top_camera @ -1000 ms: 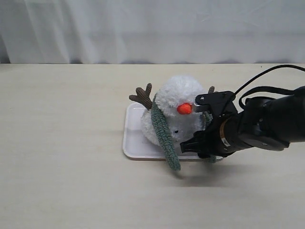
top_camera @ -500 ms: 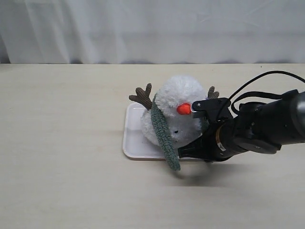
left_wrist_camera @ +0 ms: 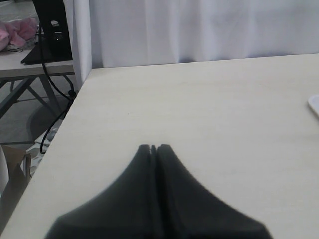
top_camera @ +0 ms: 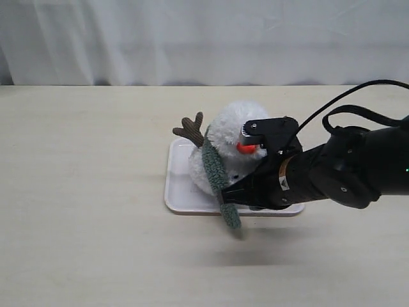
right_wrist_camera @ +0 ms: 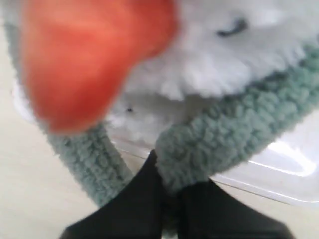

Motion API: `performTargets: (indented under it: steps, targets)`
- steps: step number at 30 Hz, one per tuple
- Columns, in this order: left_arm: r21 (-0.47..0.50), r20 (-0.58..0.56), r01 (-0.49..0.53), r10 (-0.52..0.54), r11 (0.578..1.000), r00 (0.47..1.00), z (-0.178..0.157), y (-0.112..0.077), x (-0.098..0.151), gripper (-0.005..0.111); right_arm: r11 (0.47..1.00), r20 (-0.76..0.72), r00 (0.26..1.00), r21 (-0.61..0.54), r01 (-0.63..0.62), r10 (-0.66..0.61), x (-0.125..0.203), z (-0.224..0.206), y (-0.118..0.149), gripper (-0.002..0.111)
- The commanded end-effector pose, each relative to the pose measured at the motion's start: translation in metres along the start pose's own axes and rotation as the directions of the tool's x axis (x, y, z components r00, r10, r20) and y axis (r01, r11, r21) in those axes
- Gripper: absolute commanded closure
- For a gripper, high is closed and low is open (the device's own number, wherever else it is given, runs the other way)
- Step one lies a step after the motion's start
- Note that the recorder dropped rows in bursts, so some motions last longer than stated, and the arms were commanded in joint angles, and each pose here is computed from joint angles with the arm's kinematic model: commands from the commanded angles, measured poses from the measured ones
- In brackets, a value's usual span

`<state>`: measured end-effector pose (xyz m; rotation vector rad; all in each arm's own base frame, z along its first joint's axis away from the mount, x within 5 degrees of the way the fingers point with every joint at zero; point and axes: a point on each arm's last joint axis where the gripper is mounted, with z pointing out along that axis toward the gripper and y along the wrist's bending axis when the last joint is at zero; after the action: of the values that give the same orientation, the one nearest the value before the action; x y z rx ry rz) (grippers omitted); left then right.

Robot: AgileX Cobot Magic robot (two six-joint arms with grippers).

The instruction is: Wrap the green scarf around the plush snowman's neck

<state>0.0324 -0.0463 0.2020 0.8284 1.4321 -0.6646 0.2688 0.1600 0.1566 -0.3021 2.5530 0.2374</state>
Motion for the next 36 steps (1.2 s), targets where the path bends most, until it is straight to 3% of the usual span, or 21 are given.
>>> performTargets:
  steps: [1,16,18,20,22,26,30,33,36]
  targets:
    - [0.000,0.032,0.013,-0.013,1.000,0.999,0.000,0.000,-0.002,0.107,0.999,-0.022,0.999,-0.011,0.042,-0.042,0.005,-0.001,0.011,0.104]
    - [0.000,0.032,0.013,-0.013,1.000,0.999,0.000,0.000,-0.002,0.107,0.997,-0.010,0.999,-0.073,0.037,-0.038,0.012,0.026,0.019,0.103]
    - [0.000,0.032,0.013,-0.013,1.000,0.999,0.000,0.000,-0.002,0.107,0.997,-0.017,0.999,-0.067,0.049,-0.051,0.013,0.026,0.018,0.094]
    - [0.000,0.032,0.013,-0.013,1.000,0.999,0.000,0.000,-0.002,0.107,0.997,-0.037,0.998,-0.052,0.052,-0.054,0.014,0.026,0.017,0.064]
    - [0.000,0.032,0.013,-0.013,1.000,0.999,0.000,0.000,-0.002,0.107,0.999,-0.053,0.998,-0.036,0.040,-0.042,0.015,0.022,0.015,0.047]
    - [0.000,0.032,0.013,-0.013,1.000,0.999,0.000,0.000,-0.002,0.107,1.000,-0.063,0.998,-0.013,-0.005,0.005,0.010,0.003,0.014,0.045]
    - [0.000,0.032,0.013,-0.013,1.000,0.999,0.000,0.000,-0.002,0.107,0.987,-0.024,0.989,-0.081,0.140,-0.143,0.015,-0.005,0.040,0.044]
    - [0.000,0.032,0.013,-0.013,1.000,0.999,0.000,0.000,-0.002,0.107,0.985,-0.042,0.987,-0.085,0.152,-0.156,0.019,0.000,0.043,0.033]
    - [0.000,0.032,0.013,-0.013,1.000,0.999,0.000,0.000,-0.002,0.107,0.986,-0.056,0.987,-0.082,0.144,-0.149,0.022,0.006,0.042,0.030]
